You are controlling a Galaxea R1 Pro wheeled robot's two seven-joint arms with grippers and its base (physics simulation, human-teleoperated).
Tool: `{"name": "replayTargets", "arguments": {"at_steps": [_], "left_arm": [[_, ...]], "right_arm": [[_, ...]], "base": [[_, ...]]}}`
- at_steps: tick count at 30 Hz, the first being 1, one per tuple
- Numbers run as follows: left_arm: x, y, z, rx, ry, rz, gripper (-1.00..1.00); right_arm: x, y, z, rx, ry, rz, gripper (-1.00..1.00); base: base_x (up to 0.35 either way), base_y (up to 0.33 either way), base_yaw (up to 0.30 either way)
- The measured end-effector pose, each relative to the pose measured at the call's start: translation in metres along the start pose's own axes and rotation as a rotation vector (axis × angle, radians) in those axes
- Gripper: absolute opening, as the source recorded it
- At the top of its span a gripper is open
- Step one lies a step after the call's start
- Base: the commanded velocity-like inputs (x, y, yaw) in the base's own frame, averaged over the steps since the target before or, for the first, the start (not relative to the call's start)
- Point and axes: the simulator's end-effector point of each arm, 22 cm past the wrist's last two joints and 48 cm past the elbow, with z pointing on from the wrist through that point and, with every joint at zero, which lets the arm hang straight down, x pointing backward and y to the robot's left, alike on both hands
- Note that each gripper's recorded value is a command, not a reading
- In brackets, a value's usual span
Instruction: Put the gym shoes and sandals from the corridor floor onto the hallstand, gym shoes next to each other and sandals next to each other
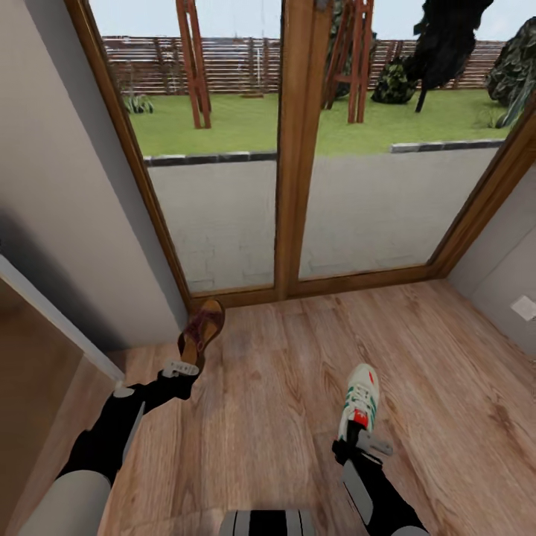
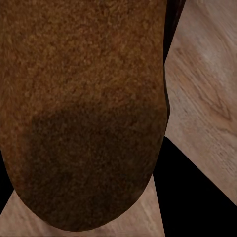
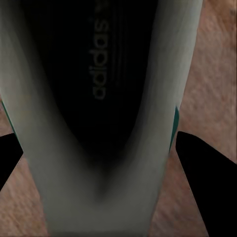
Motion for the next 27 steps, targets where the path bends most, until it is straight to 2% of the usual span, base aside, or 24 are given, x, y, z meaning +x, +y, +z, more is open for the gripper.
{"name": "replayTargets", "arguments": {"at_steps": [4,9,14,18,23,27], "left_arm": [[0.007,0.002,-0.001,-0.023,0.002,0.000,-1.00],[0.009,0.004,-0.003,-0.051,-0.021,0.012,-1.00],[0.020,0.000,-0.005,-0.062,-0.016,0.005,-1.00],[0.027,0.001,-0.009,-0.076,-0.040,-0.015,-1.00],[0.034,0.006,-0.016,-0.111,-0.091,-0.055,-1.00],[0.041,0.007,-0.023,-0.134,-0.103,-0.079,-1.00]], "right_arm": [[-0.028,-0.031,0.001,0.045,-0.062,-0.064,-1.00],[-0.057,-0.054,-0.004,0.082,-0.125,-0.125,-1.00],[-0.084,-0.074,-0.011,0.114,-0.186,-0.188,-1.00],[-0.100,-0.069,-0.018,0.079,-0.237,-0.239,-1.00],[-0.118,-0.056,-0.028,-0.016,-0.321,-0.262,-1.00],[-0.118,-0.060,-0.036,-0.052,-0.343,-0.275,-1.00]], "base": [[0.000,0.000,-0.077],[0.000,0.000,-0.095],[0.000,0.000,-0.102],[0.000,0.000,-0.103],[0.000,0.000,-0.103],[0.000,0.000,-0.103]]}}
